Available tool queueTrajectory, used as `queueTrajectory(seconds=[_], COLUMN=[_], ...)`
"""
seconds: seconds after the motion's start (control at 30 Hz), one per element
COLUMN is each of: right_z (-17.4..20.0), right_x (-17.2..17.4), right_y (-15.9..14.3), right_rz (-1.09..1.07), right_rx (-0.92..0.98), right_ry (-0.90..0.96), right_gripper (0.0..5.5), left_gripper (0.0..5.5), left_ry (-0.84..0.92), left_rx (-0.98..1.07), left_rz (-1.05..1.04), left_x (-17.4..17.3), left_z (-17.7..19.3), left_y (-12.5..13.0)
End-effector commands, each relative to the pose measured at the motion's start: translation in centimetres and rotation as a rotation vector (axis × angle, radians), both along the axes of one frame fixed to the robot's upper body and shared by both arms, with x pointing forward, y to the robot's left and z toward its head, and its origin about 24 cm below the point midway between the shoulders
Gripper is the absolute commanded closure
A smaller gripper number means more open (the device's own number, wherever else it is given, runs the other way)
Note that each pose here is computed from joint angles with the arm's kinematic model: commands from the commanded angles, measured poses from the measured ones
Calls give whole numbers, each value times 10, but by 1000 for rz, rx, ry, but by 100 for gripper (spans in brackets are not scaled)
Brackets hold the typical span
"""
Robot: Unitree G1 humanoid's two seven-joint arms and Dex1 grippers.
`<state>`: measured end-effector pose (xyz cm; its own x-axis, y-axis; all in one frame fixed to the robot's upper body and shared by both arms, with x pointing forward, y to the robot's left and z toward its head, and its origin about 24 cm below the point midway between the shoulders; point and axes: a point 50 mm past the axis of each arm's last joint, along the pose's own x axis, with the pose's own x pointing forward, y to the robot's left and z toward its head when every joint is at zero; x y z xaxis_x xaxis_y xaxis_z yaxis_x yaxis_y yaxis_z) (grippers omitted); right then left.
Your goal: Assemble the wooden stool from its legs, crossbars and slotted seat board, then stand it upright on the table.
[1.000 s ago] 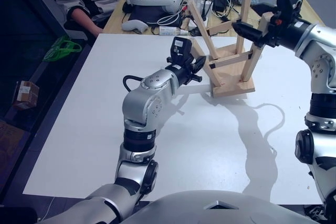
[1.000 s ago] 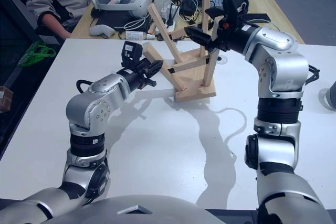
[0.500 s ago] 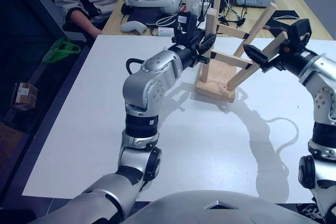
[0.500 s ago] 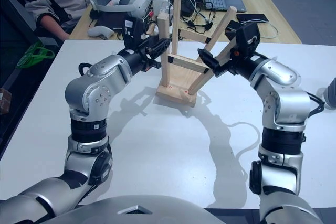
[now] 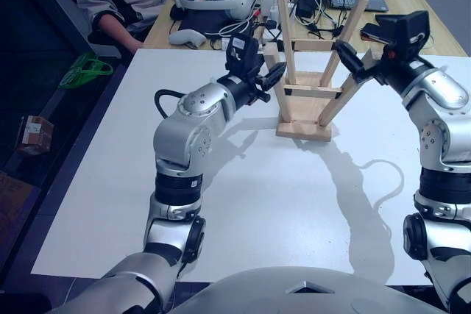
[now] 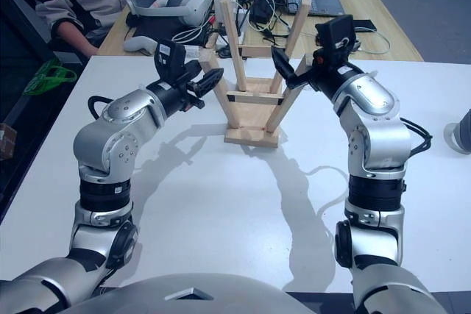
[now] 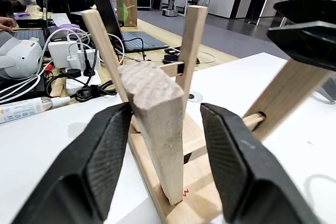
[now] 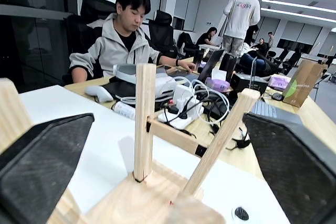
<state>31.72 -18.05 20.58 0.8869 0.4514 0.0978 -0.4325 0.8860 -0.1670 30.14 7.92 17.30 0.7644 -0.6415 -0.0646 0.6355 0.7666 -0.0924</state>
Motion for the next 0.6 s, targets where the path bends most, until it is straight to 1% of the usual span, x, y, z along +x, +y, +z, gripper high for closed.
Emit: queueTrajectory(seconds=[0.03, 0.1, 0.2, 0.27, 0.3, 0.33, 0.4, 0.5, 0.53, 0.6], right_z=[61, 70, 73, 54, 34, 12, -15, -34, -38, -46], right_x=[-15, -21, -28, -37, -42, -47, -52, -55, -54, -34], right_y=[26, 32, 41, 50, 48, 40, 24, -10, -22, -56], right_rz=[141, 186, 261, 384, 439, 468, 474, 437, 408, 208], right_rx=[25, -18, -110, -183, -237, -314, -406, -416, -418, -458], right_ry=[-265, -310, -339, -247, -153, -62, 67, 232, 276, 298], right_gripper=[10, 10, 10, 10, 10, 10, 10, 10, 10, 10], left_gripper=[262, 262, 262, 262, 262, 262, 262, 262, 262, 262], left_ry=[16, 12, 2, -8, -16, -20, -20, -9, -4, 6], left_rx=[-96, -146, -211, -264, -300, -338, -379, -380, -378, -375], left_rz=[-50, -46, -30, -1, 32, 77, 133, 178, 183, 197], left_x=[-7, -5, -1, 3, 7, 11, 16, 18, 19, 19], left_z=[10, 18, 29, 37, 41, 44, 47, 43, 41, 38], left_y=[0, 5, 13, 21, 28, 36, 46, 53, 53, 51])
